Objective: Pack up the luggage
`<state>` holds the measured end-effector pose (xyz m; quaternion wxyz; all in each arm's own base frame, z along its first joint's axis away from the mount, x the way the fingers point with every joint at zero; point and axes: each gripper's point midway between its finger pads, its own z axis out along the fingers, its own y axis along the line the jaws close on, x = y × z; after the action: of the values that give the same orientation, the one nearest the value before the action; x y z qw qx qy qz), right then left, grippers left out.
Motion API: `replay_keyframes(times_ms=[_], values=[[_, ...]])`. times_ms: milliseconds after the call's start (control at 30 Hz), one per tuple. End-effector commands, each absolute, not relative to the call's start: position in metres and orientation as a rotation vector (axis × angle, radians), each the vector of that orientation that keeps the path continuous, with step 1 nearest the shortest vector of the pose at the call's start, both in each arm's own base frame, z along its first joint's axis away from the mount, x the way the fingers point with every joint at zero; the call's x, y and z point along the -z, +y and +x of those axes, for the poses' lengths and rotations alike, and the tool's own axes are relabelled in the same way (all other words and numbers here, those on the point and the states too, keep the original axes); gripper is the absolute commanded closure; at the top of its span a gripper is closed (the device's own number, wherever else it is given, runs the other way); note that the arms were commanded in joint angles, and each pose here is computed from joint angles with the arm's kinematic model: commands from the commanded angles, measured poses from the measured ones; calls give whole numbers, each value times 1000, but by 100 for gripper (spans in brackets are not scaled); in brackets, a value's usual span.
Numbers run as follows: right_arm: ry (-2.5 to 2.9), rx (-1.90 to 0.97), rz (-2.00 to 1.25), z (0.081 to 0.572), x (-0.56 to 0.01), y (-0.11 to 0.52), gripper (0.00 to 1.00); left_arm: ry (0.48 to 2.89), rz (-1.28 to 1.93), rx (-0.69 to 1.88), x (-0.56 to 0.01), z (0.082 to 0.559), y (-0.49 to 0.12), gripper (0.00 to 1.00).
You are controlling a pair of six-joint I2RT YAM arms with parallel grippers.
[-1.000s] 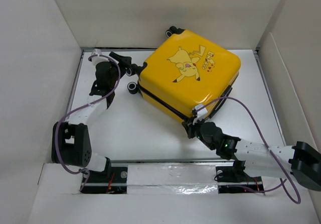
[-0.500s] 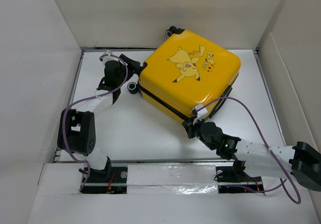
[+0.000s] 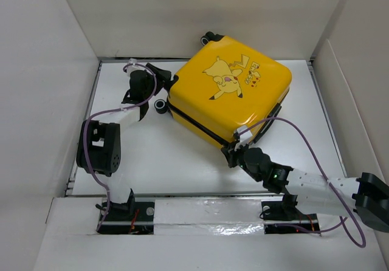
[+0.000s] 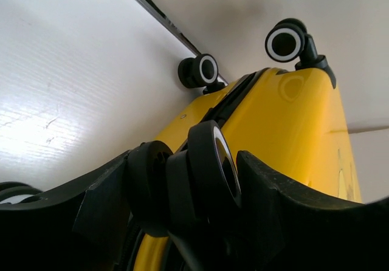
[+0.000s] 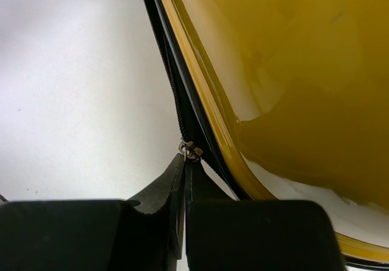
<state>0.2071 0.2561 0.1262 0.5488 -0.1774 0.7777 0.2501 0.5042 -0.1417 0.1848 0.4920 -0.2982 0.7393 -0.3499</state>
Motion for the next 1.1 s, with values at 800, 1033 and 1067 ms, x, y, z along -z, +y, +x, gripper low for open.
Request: replay_keyframes(times_ms=[800, 1033, 1067], values=[[1751, -767, -453, 198, -160, 263, 100, 1460, -614, 1098, -245, 507, -138, 100], [1708, -677, -433, 231, -185, 235, 100, 1478, -650, 917, -193, 426, -105, 100], [1698, -657, -436, 239, -190, 229, 100, 1479, -649, 891, -187, 416, -101, 100]])
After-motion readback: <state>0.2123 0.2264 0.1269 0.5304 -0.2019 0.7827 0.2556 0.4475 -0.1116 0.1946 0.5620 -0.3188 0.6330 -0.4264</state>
